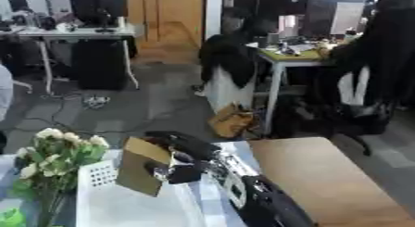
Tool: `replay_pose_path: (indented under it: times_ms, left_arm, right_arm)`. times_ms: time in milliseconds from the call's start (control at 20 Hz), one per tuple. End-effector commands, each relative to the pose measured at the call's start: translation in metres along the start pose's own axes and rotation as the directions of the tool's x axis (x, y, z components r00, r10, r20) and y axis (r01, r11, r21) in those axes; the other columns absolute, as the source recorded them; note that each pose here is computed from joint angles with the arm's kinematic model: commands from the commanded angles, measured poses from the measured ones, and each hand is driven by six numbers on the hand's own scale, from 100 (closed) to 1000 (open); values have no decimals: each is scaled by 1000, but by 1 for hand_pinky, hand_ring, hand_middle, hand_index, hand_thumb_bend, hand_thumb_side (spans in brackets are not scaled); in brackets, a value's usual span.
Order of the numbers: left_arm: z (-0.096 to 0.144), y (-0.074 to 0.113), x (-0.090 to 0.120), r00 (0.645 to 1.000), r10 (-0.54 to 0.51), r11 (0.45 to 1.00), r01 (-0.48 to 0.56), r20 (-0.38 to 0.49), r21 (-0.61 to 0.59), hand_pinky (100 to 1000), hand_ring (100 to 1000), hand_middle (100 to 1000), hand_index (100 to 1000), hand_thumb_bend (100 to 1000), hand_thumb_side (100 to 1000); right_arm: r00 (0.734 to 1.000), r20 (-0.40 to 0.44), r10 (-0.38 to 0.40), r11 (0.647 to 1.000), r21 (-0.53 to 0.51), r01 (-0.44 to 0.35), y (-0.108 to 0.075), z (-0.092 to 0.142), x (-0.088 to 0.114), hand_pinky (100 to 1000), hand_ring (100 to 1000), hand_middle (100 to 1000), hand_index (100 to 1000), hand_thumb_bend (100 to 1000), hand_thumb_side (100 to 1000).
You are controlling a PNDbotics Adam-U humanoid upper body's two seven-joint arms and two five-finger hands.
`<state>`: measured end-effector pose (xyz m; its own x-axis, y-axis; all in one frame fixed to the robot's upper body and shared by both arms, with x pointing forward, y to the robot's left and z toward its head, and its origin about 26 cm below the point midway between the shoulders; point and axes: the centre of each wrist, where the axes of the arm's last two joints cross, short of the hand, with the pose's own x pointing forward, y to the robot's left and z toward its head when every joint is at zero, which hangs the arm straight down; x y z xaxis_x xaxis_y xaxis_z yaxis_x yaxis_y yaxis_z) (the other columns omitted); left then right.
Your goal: Pick up objects on the table and place them in the box.
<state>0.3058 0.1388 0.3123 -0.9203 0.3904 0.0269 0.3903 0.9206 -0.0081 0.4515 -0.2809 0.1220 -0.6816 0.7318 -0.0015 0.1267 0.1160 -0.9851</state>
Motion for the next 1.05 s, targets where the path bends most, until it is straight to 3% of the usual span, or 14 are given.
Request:
replay_pose_path:
  times_ms: [50,500,1050]
  left_arm:
    - [-8,-6,3,999,15,1000,-14,38,-13,782,961,889,990,100,772]
    - [-9,-6,3,999,14,1000,-14,37,-12,785,961,889,989,100,766]
    - [-8,-4,4,999,6,1000,-5,32,-12,785,962,889,990,100,766]
  right_arm:
    - [996,-14,91,996,-14,-92,-13,4,-13,1000,1000,1000,1000,409,1000]
    - [993,-10,114,993,2,-114,-8,5,-16,1000,1000,1000,1000,463,1000]
    - [995,15,99,995,-35,-98,-18,3,-13,1000,1000,1000,1000,403,1000]
